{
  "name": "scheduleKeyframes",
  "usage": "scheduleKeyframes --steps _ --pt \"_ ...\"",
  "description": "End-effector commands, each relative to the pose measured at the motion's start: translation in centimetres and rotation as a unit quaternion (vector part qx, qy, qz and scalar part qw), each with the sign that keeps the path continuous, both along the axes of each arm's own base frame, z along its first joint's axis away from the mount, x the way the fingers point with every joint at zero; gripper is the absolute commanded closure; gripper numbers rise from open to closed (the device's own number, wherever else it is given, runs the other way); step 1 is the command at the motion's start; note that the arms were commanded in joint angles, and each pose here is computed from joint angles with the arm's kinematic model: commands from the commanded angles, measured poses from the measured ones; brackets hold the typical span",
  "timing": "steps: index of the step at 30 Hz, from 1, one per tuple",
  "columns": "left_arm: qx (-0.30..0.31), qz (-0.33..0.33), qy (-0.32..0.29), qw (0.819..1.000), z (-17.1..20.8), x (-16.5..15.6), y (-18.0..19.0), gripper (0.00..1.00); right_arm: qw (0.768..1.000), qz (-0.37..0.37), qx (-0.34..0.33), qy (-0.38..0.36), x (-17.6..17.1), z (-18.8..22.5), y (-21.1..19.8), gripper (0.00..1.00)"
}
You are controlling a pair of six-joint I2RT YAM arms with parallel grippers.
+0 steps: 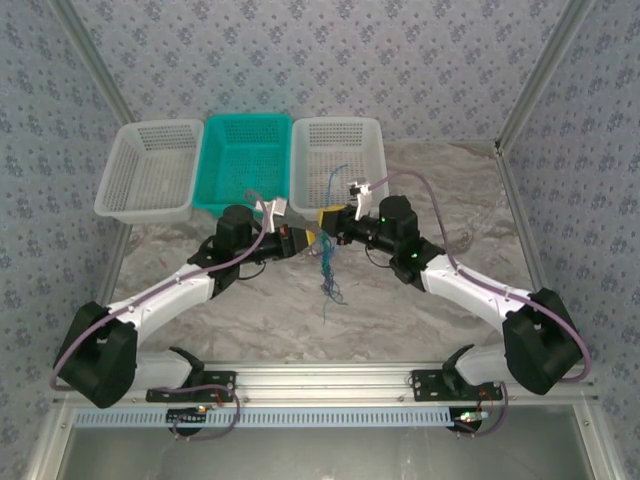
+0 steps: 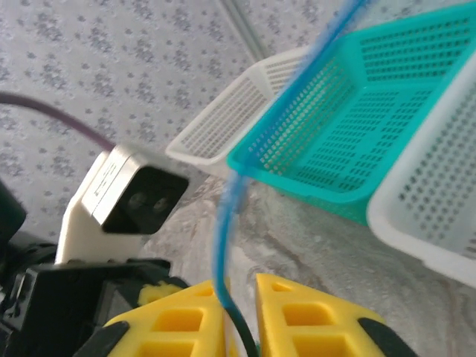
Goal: Untangle the cables
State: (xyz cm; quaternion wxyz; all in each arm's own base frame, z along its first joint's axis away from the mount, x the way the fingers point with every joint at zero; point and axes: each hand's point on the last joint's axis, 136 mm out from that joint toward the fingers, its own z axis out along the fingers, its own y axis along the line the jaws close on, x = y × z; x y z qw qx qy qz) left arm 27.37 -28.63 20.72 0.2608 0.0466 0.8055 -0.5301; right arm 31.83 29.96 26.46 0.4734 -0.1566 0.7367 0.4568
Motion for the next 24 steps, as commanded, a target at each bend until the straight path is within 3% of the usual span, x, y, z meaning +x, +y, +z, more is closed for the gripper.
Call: scheduleKeyframes --steps 1,4,11,14,16,19,24 --pt "0.032 0.009 0.000 0.999 -0.9 -0.2 0.8 1.00 0.999 -0.018 0.037 -0.017 0.3 2.4 -1.1 0.90" --pt "0.032 0.011 -0.003 0.999 -0.8 0.0 0.8 1.00 0.999 -0.005 0.036 -0.018 -0.1 2.3 -0.9 1.00" --pt "0.051 0.028 -0.001 0.998 -1.4 0.3 1.9 1.00 0.999 -0.013 0.032 -0.015 0.1 1.8 -1.4 1.00" --pt "0.109 0.096 0.023 0.989 -3.7 1.1 5.7 1.00 0.998 -0.042 0.041 -0.014 0.6 2.2 -3.3 1.00" --pt "0.151 0.159 0.062 0.974 -6.4 1.4 9.6 1.00 0.996 -0.074 0.053 -0.008 1.3 2.2 -5.4 1.00" --pt "0.168 0.195 0.102 0.961 -9.2 0.8 12.7 1.00 0.992 -0.104 0.071 0.004 1.9 2.1 -7.6 1.00" --pt "0.124 0.155 0.070 0.978 -7.8 0.7 10.6 1.00 0.995 -0.070 0.069 0.005 1.0 2.4 -6.3 1.00"
